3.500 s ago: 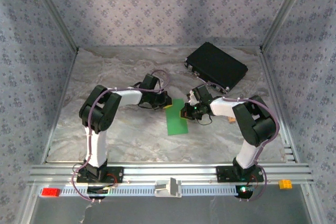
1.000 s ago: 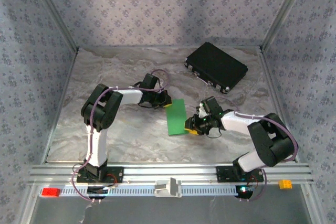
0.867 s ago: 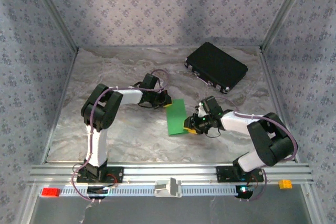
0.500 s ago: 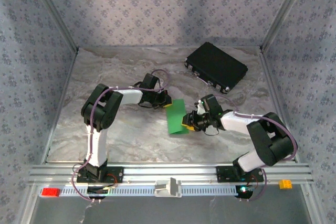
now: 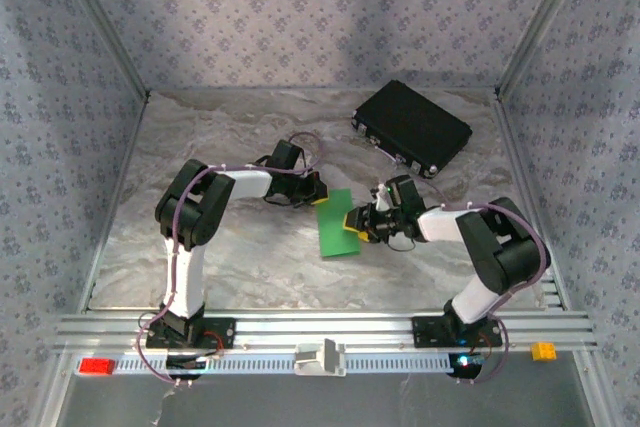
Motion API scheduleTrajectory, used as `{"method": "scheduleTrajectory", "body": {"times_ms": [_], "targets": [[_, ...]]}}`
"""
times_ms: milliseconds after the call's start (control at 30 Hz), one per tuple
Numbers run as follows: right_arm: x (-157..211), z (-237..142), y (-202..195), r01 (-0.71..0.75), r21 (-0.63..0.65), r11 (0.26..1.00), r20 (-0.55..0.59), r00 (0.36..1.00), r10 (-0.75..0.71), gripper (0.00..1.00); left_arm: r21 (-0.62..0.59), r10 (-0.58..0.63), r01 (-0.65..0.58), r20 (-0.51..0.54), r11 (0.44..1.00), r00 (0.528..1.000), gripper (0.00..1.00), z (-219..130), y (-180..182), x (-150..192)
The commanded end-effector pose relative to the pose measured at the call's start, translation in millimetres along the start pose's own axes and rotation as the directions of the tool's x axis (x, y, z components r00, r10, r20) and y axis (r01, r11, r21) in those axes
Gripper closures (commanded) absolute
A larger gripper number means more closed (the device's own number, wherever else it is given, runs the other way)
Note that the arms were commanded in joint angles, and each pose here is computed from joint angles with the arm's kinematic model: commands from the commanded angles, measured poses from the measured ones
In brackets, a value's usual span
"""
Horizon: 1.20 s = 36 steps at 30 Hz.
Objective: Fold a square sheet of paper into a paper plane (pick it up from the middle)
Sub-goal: Fold the triangle a second time at the center of the table.
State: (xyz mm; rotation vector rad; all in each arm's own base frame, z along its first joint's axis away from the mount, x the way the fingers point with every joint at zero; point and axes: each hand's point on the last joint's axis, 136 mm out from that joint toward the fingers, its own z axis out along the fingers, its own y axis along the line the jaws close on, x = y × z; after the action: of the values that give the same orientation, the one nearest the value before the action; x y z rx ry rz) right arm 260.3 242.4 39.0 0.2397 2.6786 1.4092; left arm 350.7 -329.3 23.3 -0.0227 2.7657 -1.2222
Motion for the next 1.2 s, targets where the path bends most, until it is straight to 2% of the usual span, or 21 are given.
{"method": "scheduleTrajectory", "body": {"times_ms": [0,167,333,467,533,633,800,1000,1100,1167], "targets": [[-8,1,12,0.020,-0.061,0.998,-0.008,1.000,-0.020,0.61,-0.065,-0.032,0.028,-0.059,0.997,0.998,0.95,9,25,15],[-6,1,1,0.000,-0.037,0.999,-0.016,1.000,0.000,0.70,-0.049,-0.033,0.030,-0.053,0.998,0.998,0.95,7,20,14],[-6,1,-9,-0.023,-0.014,1.000,-0.015,1.000,0.023,0.83,0.036,0.000,0.001,-0.023,0.999,1.000,0.91,-2,-12,4],[-9,1,-13,-0.048,0.004,0.999,0.011,0.999,0.048,0.90,0.076,0.066,-0.068,0.025,0.995,0.997,0.76,-21,-43,-5],[-13,0,-13,-0.070,0.002,0.998,0.041,0.997,0.070,0.93,0.075,0.116,-0.119,0.052,0.990,0.992,0.66,-32,-57,-7],[-18,-1,-12,-0.115,-0.008,0.993,0.093,0.989,0.116,0.95,0.047,0.197,-0.200,0.076,0.979,0.978,0.55,-45,-72,-1],[-23,-2,-10,-0.183,-0.031,0.983,0.164,0.969,0.186,0.95,-0.034,0.312,-0.310,0.100,0.950,0.945,0.51,-55,-78,18],[-22,-1,-1,-0.146,-0.048,0.988,0.142,0.978,0.151,0.88,-0.092,0.418,-0.410,0.107,0.907,0.902,0.51,-58,-76,48],[-21,-2,0,-0.119,-0.045,0.992,0.117,0.985,0.124,0.85,-0.152,0.484,-0.463,0.155,0.873,0.861,0.51,-63,-76,61],[-22,-3,1,-0.110,-0.045,0.993,0.109,0.987,0.114,0.84,-0.161,0.557,-0.535,0.181,0.830,0.810,0.51,-65,-83,76]]}}
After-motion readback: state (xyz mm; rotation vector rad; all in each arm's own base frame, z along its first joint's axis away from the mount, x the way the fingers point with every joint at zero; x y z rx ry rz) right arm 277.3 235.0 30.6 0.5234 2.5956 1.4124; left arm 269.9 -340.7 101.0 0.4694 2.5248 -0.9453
